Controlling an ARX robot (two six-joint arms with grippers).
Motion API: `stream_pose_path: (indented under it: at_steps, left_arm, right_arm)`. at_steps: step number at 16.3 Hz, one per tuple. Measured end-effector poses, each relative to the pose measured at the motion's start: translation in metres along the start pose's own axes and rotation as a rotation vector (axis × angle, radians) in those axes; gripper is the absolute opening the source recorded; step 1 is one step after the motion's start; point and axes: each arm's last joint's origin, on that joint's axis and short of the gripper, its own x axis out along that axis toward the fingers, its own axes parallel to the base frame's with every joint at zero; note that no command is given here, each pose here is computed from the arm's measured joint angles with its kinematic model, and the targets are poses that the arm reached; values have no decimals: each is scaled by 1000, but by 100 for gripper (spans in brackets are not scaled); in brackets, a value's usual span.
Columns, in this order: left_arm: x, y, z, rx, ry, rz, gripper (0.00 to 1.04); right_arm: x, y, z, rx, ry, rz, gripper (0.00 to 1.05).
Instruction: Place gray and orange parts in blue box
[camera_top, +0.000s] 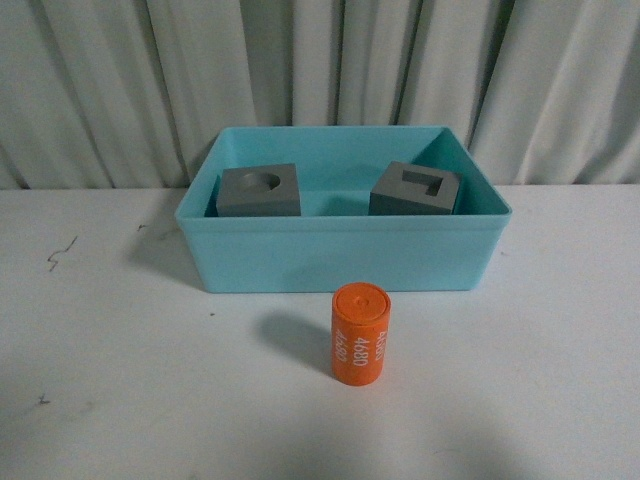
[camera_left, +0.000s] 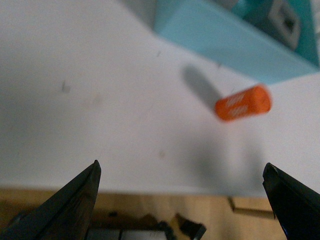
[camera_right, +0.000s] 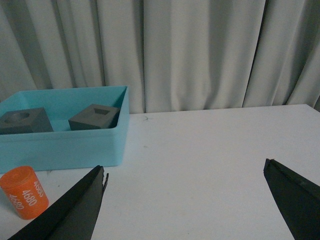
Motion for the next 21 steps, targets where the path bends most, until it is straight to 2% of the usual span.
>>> stream_pose_path:
  at_steps: [1,3,4,5,7,8,9,10,12,15,16,21]
  left_arm:
    - [-6,20,-29,-52,51,49,98]
    - [-9,36,-53,-93,73,112,98]
    - [-11,36,-54,-94,60,87,98]
    - [-17,31,-45,-79,-12,51,98]
    - [-18,31,-45,-79,-13,57,98]
    - [-12,36,-41,52,-307,19,89]
    - [-11,45,-48,173,-548,32,78]
    - [-18,42,-44,316,-736,9,67]
    - [-15,43,-46,457,-739,47,42]
    - [-15,42,-45,498,-749,65,7]
    - [-15,43,-45,502,-749,67,2]
    - [-15,42,-45,502,-749,66,2]
  right_arm:
    - [0,0,0,0,0,0,98]
    - [0,0,0,0,1,0,98]
    - [0,0,0,0,0,0,98]
    - [0,0,0,0,0,-1,98]
    - [0,0,0,0,0,0,98]
    - [0,0,0,0,0,2,98]
    - [0,0,0,0,0,-3,98]
    - [0,0,0,0,1,0,98]
    - [0,0,0,-3,1,1,98]
    - [0,0,0,-3,1,0,98]
    - [0,0,0,-3,1,0,98]
    - [0,0,0,-3,1,0,98]
